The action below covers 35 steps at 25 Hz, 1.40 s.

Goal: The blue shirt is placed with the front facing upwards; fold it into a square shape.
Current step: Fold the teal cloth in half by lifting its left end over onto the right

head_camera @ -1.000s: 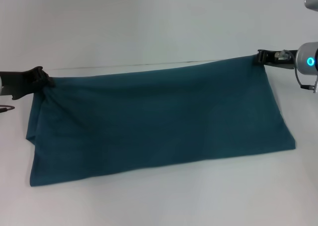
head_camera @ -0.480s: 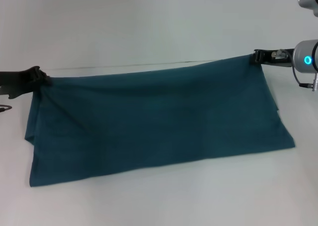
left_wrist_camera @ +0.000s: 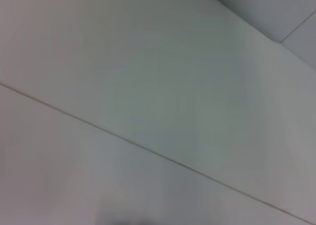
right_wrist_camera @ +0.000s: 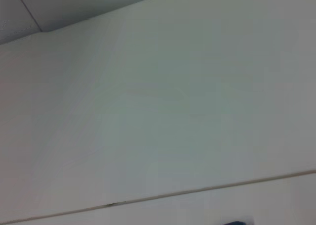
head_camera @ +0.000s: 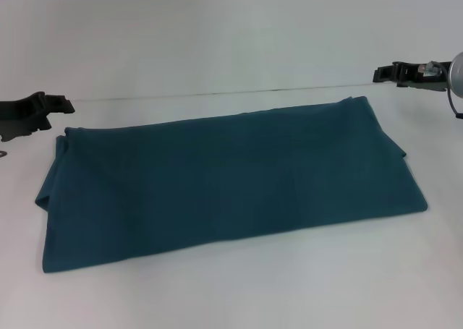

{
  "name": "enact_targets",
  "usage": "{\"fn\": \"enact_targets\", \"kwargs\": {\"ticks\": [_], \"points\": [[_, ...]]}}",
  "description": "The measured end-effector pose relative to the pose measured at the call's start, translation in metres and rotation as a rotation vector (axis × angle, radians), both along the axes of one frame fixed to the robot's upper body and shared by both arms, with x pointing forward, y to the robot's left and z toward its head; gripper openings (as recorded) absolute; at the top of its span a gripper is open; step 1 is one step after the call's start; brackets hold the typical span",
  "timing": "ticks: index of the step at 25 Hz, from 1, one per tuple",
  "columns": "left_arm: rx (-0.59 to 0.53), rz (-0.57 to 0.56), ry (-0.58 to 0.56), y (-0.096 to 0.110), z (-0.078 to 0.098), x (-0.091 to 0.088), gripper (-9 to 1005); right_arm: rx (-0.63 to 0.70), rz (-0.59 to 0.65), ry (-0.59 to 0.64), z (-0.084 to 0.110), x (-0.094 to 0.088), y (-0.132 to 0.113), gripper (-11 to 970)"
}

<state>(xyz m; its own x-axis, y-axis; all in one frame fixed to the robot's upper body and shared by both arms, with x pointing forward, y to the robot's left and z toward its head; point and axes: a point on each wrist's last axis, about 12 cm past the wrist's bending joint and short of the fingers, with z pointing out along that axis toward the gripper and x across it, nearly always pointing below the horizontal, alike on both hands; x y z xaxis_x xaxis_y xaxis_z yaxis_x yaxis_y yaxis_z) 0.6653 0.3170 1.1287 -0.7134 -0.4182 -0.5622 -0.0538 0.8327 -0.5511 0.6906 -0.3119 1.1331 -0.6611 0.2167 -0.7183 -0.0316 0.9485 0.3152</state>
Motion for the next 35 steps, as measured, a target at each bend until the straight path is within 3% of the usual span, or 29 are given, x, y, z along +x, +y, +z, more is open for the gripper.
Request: {"fn": "enact_targets", "kwargs": {"ticks": [5,9,12,17,21,22,24,29,35], "points": [[-0.003,0.006,0.004,0.004,0.000,-0.002,552,0.013,0.022,0.024,0.000,-0.003,-0.002,636],[-0.032,-0.007,0.004,0.007,0.003,-0.005,734,0.079,0.059,0.050,0.006,-0.008,-0.005,714],[-0.121,-0.040,-0.023,0.011,0.012,-0.015,864,0.191,0.118,0.057,0.013,-0.021,-0.010,772],[-0.301,-0.103,-0.078,0.020,0.015,-0.045,908,0.396,0.305,-0.049,0.015,-0.067,-0.020,846],[-0.381,-0.107,-0.073,0.029,0.006,-0.065,943,0.480,0.404,-0.079,0.003,-0.102,-0.029,829],[-0.434,-0.085,-0.056,0.037,-0.005,-0.082,952,0.493,0.428,-0.078,0.000,-0.111,-0.031,827],[-0.477,-0.068,-0.044,0.040,-0.014,-0.092,952,0.512,0.468,-0.069,-0.007,-0.126,-0.033,823],[-0.532,-0.036,-0.015,0.040,-0.031,-0.108,951,0.542,0.507,-0.046,-0.013,-0.144,-0.036,820],[-0.519,0.083,-0.024,0.026,-0.057,-0.104,950,0.559,0.519,-0.036,-0.020,-0.149,-0.034,820]]}}
